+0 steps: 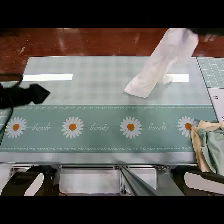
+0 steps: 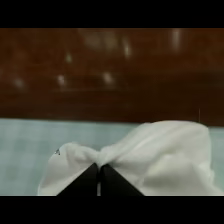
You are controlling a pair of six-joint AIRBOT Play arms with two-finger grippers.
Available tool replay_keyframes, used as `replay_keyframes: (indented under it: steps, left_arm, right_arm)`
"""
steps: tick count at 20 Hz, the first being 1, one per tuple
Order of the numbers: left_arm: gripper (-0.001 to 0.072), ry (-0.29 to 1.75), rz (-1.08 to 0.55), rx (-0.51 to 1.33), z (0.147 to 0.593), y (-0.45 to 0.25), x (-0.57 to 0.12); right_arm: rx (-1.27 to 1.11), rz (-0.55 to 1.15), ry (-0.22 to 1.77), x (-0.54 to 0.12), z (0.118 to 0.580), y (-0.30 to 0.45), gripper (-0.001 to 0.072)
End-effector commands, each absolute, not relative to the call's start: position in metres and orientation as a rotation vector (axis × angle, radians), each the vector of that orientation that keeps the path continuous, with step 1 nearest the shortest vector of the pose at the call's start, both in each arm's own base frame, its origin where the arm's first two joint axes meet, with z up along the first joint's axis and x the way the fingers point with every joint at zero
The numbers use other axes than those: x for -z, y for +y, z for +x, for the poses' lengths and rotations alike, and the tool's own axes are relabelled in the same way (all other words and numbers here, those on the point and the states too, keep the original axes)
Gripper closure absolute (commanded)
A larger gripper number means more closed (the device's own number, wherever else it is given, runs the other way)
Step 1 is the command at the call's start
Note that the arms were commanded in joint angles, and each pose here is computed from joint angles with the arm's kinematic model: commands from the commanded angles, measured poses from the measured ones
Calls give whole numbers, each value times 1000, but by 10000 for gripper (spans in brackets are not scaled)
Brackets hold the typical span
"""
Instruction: Fold the shirts.
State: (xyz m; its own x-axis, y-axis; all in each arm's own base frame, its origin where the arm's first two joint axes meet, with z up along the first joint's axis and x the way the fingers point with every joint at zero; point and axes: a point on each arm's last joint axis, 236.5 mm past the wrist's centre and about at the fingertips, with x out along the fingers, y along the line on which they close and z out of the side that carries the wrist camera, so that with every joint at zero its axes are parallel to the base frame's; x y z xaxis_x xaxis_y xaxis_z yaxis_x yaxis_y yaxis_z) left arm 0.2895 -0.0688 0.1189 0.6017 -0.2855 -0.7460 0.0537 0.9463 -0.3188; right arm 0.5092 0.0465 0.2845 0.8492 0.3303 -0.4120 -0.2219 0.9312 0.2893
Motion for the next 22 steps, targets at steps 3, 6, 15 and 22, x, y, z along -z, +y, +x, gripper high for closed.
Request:
replay_keyframes:
  steps: [3, 6, 15, 22]
  left_arm:
    - [199, 964, -414, 246, 249, -91, -71]
    - [199, 949, -418, 242, 255, -90, -70]
    - [199, 869, -396, 229, 275, -84, -77]
    - [199, 900, -345, 200, 272, -75, -67]
  right_arm:
    - [-442, 131, 116, -454, 405, 83, 693]
    - [-501, 58, 102, -476, 366, 98, 693]
    - [-959, 28, 682, -267, 314, 285, 693]
    - [-965, 163, 1097, -55, 296, 397, 693]
